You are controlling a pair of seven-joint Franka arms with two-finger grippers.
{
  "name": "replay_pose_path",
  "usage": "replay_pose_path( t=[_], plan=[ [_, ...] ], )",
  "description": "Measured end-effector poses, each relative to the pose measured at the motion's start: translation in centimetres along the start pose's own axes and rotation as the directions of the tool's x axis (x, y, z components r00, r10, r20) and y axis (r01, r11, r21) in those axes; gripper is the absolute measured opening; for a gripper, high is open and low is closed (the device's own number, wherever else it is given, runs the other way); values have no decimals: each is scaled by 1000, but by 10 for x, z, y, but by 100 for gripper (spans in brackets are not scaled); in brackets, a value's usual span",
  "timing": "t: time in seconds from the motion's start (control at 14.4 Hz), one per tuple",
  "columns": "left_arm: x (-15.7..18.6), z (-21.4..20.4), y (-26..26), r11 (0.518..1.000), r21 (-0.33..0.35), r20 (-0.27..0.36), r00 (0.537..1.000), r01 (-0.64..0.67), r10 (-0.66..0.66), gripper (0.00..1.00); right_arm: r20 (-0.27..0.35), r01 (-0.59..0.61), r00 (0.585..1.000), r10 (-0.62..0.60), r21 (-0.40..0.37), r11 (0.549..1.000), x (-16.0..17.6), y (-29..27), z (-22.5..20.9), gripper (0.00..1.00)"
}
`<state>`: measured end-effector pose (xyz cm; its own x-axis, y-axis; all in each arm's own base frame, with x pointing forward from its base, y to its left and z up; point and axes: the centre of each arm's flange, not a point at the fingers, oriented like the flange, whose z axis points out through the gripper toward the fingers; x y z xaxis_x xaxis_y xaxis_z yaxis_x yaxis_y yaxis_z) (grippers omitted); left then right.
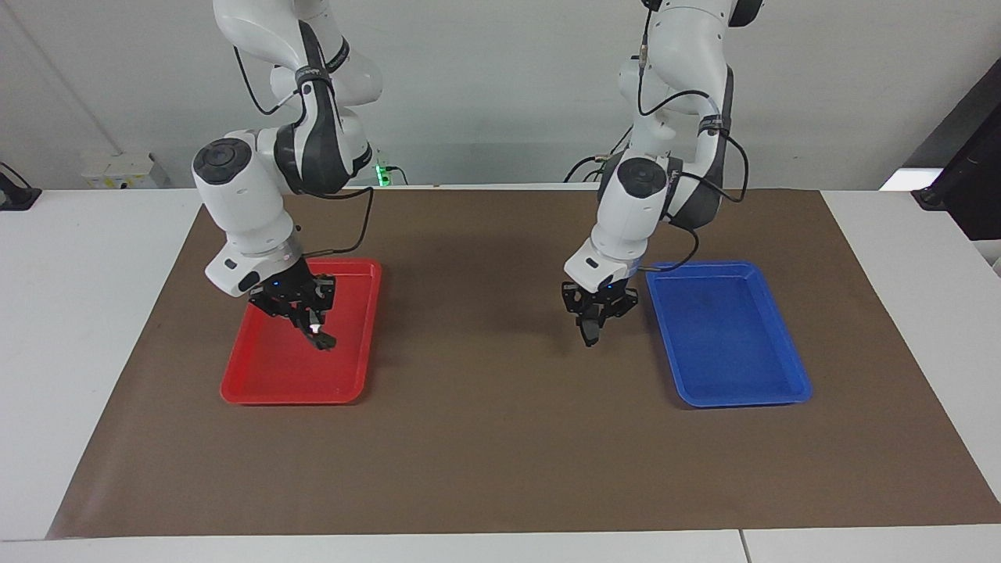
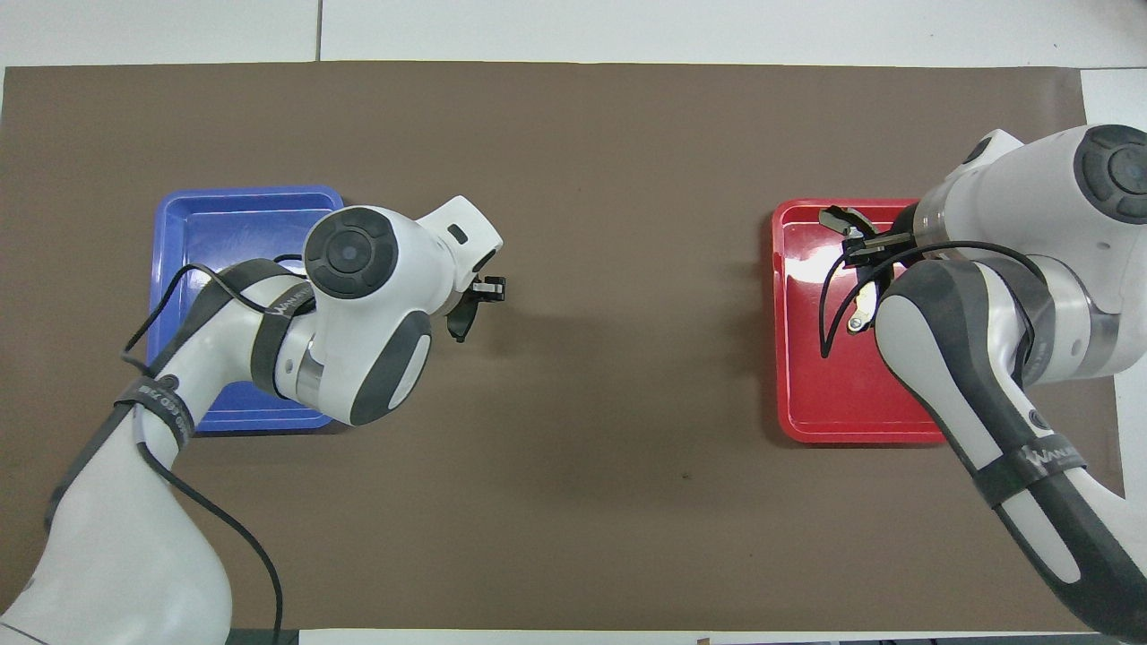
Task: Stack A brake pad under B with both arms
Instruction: 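Set the dark pad on the table center with the left gripper, then retract the left gripper while the right gripper carries the curved pad over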
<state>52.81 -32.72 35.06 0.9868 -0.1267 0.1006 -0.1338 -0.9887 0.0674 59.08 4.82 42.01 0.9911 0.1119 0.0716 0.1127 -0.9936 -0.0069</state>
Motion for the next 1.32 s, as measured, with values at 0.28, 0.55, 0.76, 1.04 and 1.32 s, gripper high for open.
replay_pose_path(
  t=[0.28, 0.55, 0.76, 1.04, 1.32],
  plan=[
    [-12, 46, 35, 999, -12, -10, 999, 31, -31, 40, 9, -5, 1000, 5, 0, 1000, 0, 2, 5, 41],
    [-6, 45, 26, 999, -11, -21, 999, 47, -47, 59, 9, -5, 1000, 5, 0, 1000, 0, 2, 5, 41],
    [9, 32, 2, 998, -6, -30, 997, 66, -67, 93, 9, -7, 1000, 7, 1, 1000, 0, -2, 6, 41],
    [39, -22, -93, 1000, 31, 14, 1000, 0, 0, 99, 6, 31, 999, -31, 10, 999, 0, -71, 8, 41],
    [59, -96, -191, 996, 42, 91, 993, -73, 69, 99, 5, -23, 1000, 23, 23, 999, 0, -170, 14, 41]
  ],
)
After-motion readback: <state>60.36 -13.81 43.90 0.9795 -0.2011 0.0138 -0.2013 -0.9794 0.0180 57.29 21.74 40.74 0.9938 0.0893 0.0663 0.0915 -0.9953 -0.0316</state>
